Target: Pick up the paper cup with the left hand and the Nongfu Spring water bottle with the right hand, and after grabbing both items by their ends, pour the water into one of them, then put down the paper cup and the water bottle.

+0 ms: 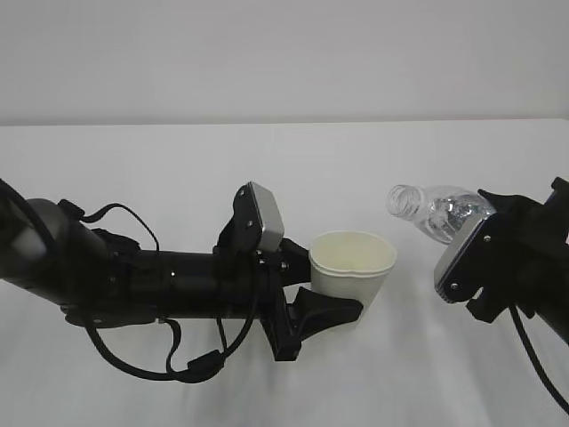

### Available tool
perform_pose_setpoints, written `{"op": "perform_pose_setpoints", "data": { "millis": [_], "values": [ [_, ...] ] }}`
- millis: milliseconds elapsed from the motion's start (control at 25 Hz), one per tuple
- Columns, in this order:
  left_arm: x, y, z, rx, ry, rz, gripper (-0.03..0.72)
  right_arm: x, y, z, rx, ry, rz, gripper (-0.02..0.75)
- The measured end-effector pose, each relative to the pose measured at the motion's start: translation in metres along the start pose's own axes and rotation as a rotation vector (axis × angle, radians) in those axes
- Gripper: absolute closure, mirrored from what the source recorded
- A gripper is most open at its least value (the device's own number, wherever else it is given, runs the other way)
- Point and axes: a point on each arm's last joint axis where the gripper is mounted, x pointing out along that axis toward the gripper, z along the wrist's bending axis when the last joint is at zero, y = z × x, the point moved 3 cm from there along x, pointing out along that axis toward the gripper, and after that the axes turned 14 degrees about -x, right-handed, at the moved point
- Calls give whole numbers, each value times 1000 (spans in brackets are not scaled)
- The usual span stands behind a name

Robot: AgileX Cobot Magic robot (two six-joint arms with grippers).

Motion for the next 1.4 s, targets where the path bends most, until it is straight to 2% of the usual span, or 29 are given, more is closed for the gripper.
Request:
{"op": "perform_pose_setpoints", "data": {
  "millis": [400, 1400],
  "values": [
    [3, -7, -1, 10, 26, -40, 260, 0, -2, -1, -76, 8, -13, 354],
    [3, -6, -3, 12, 48, -32, 263, 0, -4, -1, -244, 9, -29, 354]
  ]
}}
